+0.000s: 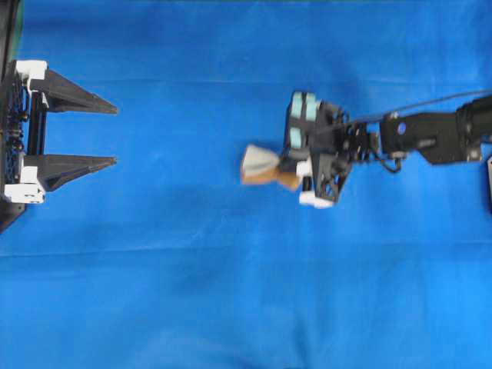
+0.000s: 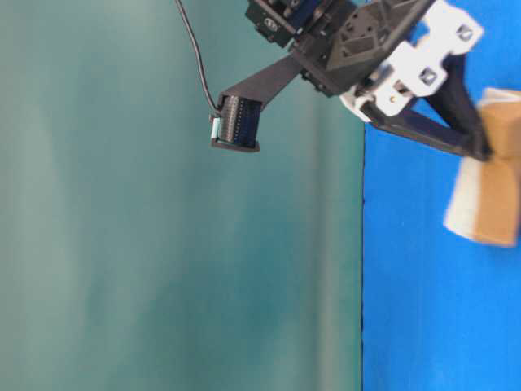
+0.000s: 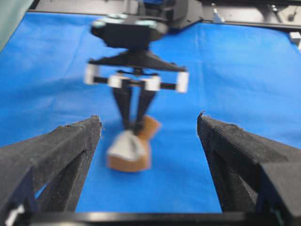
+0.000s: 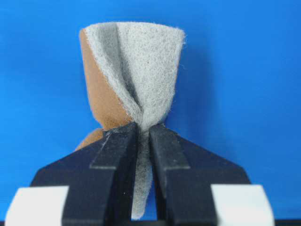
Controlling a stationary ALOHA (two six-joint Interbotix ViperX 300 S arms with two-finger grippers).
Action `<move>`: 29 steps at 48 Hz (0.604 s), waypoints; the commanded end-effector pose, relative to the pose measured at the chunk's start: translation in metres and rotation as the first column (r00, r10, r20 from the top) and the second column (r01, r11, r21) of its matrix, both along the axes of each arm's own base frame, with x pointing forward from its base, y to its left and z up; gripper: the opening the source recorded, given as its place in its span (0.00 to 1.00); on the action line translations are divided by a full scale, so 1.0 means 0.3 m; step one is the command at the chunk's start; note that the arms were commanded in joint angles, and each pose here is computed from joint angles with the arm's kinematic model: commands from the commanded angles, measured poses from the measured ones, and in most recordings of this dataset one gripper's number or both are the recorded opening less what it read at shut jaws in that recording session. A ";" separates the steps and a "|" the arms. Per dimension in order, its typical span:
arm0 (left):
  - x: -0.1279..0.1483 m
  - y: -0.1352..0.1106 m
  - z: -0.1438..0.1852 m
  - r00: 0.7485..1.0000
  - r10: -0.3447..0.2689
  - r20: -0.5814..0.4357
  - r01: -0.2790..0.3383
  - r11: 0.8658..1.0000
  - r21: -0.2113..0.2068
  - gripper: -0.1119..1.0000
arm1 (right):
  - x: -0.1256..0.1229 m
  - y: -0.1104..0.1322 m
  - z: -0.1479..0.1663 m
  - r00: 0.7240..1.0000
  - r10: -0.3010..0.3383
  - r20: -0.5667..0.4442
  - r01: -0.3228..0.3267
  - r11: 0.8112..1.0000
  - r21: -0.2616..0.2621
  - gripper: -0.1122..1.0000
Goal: Hand over the sponge with the left arm and wipe it with the right arm.
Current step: 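Rub the held sponge back and forth on the table with the right gripper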
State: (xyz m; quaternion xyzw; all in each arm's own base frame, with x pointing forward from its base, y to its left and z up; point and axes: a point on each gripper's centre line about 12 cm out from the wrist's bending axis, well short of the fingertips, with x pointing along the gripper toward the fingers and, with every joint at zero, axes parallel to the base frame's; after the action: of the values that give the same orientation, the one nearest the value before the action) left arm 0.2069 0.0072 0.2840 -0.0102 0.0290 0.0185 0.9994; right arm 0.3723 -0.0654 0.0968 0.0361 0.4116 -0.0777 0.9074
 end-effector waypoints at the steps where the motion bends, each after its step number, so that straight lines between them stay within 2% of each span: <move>1: 0.005 -0.001 0.009 1.000 -0.001 0.008 0.001 1.000 -0.003 0.83 | -0.016 -0.123 0.036 0.997 -0.071 0.031 0.072 0.997 -0.027 0.23; 7: 0.005 -0.001 0.007 1.000 -0.001 0.006 0.001 1.000 -0.003 0.83 | -0.028 -0.184 0.042 0.993 -0.105 0.048 0.107 0.994 -0.038 0.23; 14: 0.005 -0.001 0.007 1.000 -0.001 0.006 0.001 1.000 -0.003 0.83 | -0.028 -0.190 0.046 0.993 -0.109 0.052 0.111 0.993 -0.039 0.23; 23: 0.004 -0.001 0.006 1.000 -0.001 0.006 0.001 1.000 -0.003 0.83 | -0.016 -0.135 0.041 0.996 -0.079 0.049 0.081 0.996 -0.026 0.23; 29: 0.004 -0.001 0.002 1.000 -0.001 0.002 0.001 1.000 -0.003 0.83 | 0.004 -0.042 0.037 0.998 -0.025 0.049 0.026 1.000 -0.007 0.23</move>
State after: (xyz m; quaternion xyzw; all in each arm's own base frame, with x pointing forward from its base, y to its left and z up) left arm 0.2065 0.0072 0.2829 -0.0110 0.0305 0.0186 0.9993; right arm 0.3679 -0.0938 0.0983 0.0427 0.4002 -0.1059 0.9093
